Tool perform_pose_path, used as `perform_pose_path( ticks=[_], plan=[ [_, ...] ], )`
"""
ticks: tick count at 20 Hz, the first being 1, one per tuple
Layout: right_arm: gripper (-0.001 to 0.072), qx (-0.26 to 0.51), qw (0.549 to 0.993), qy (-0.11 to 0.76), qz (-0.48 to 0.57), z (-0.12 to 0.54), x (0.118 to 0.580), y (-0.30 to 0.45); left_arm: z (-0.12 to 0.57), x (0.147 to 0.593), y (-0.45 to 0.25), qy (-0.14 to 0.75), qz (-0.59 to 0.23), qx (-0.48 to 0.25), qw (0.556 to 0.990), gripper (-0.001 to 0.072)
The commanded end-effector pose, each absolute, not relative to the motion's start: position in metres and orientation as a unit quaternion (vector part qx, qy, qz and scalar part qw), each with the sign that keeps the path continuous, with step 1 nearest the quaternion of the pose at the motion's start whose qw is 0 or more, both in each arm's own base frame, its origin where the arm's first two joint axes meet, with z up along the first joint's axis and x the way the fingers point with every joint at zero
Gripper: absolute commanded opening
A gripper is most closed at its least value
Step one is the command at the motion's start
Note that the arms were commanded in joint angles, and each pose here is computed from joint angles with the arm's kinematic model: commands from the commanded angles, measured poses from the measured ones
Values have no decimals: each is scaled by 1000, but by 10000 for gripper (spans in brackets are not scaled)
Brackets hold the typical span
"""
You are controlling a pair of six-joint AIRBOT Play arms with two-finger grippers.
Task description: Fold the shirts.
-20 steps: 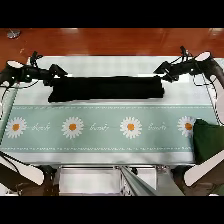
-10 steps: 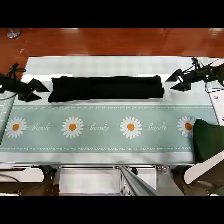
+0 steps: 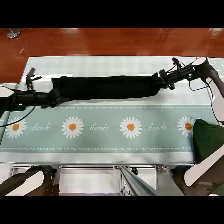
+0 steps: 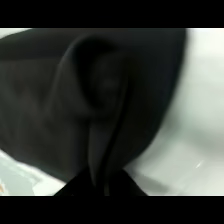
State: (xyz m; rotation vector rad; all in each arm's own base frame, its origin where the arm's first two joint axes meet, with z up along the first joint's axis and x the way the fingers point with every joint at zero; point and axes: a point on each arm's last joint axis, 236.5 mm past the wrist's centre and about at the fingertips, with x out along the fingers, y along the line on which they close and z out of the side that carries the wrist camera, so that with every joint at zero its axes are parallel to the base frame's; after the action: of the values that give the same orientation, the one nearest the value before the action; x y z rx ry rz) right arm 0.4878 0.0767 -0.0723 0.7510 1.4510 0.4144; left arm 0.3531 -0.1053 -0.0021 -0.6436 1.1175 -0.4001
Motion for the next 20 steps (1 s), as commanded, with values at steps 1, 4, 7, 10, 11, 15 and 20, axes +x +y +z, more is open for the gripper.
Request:
perform_pose_path(
  ticks=[1,4,7,10,11,15,20],
  plan=[
    [31,272,701,635,178,-31,480,62,14,357,-154,488,-239,-269,795,20],
    [31,203,738,626,147,6,440,37,27,366,-198,453,-267,-229,819,20],
    [31,182,768,596,146,33,383,44,27,363,-260,446,-305,-202,817,19],
    [31,173,789,575,130,50,316,50,4,354,-321,480,-342,-163,791,18],
    [31,174,794,569,129,56,297,54,-6,354,-341,492,-348,-149,784,18],
    [32,175,813,540,130,92,240,67,-27,355,-427,511,-382,-134,758,18],
    [32,180,829,512,133,112,226,73,-71,259,-508,611,-458,-71,642,19]
  ],
)
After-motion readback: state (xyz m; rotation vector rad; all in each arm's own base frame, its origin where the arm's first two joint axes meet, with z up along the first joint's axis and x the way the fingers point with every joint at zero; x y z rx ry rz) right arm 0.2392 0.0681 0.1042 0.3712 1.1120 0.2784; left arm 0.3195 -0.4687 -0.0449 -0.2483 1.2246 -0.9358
